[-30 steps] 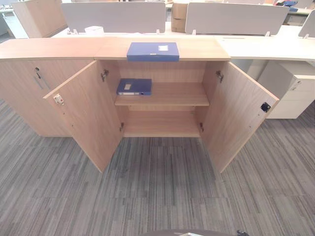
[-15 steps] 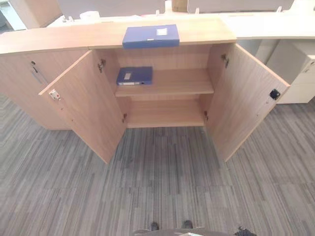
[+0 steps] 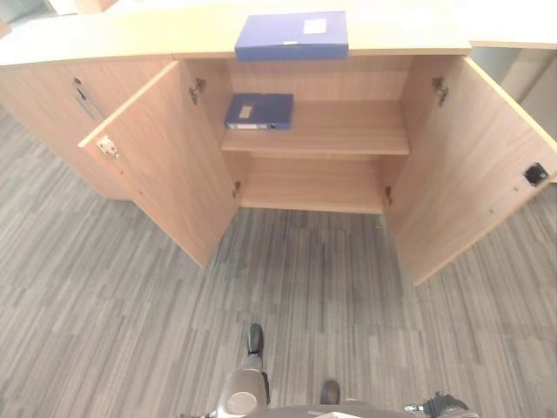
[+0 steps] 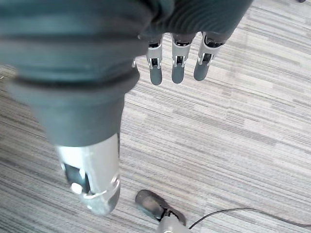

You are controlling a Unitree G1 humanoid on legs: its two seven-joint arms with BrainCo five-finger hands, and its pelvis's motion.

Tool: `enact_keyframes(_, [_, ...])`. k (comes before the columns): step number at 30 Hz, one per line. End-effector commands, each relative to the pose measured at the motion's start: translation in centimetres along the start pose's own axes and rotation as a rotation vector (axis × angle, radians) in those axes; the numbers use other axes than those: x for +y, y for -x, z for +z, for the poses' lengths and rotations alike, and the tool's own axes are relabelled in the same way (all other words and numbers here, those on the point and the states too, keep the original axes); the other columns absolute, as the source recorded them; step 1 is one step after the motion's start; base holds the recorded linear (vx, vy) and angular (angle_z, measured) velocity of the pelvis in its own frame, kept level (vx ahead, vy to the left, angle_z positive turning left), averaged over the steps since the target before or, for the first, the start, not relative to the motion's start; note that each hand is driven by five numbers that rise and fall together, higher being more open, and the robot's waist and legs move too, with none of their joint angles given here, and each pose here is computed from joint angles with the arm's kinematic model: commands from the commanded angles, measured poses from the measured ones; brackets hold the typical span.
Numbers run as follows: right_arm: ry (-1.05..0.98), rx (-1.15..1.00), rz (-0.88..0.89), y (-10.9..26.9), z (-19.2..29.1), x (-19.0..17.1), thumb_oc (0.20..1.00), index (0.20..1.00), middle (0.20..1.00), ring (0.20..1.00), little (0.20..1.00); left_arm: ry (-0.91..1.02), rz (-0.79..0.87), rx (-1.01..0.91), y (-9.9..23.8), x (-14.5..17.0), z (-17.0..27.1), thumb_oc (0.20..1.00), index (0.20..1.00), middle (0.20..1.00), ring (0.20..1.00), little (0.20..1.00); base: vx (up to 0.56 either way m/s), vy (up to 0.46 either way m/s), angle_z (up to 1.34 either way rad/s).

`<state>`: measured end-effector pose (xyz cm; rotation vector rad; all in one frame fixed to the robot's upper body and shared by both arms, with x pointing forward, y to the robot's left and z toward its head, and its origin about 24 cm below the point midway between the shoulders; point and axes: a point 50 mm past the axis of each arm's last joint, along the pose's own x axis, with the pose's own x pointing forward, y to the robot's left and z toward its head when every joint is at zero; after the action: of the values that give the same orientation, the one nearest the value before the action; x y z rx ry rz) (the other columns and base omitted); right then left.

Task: Put the empty folder in the office cabinet

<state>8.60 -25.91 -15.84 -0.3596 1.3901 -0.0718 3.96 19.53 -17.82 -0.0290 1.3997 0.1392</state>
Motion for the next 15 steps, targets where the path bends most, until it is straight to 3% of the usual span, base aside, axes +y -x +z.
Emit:
enact_keyframes(1, [-0.020, 0.014, -0.035, 0.0, -0.8, -1.0, 1.000, 1.000, 1.000, 1.000, 1.000, 0.040, 0.074, 0.004, 0.2, 2.4, -0.5, 1.000, 1.000, 1.000, 1.000, 1.000, 0.33, 0.165, -0.50])
enact_keyframes(6, [-0.201, 0.051, -0.013, 0.1, -2.4, -0.1, 1.000, 1.000, 1.000, 1.000, 1.000, 0.072, 0.098, 0.125, 0.8, 1.9, -4.9, 1.000, 1.000, 1.000, 1.000, 1.000, 0.44, 0.342, -0.62])
enact_keyframes(10, [-0.346, -0.031, -0.053, 0.0, -0.2, -0.7, 1.000, 1.000, 1.000, 1.000, 1.000, 0.058, 0.099, 0.084, 0.7, 2.0, -4.0, 1.000, 1.000, 1.000, 1.000, 1.000, 0.25, 0.339, -0.11])
enact_keyframes(15, [-0.405, -0.041, -0.058, 0.0, 0.0, -0.7, 1.000, 1.000, 1.000, 1.000, 1.000, 0.005, 0.098, 0.025, 0.5, 2.1, -2.5, 1.000, 1.000, 1.000, 1.000, 1.000, 0.27, -0.085, 0.34])
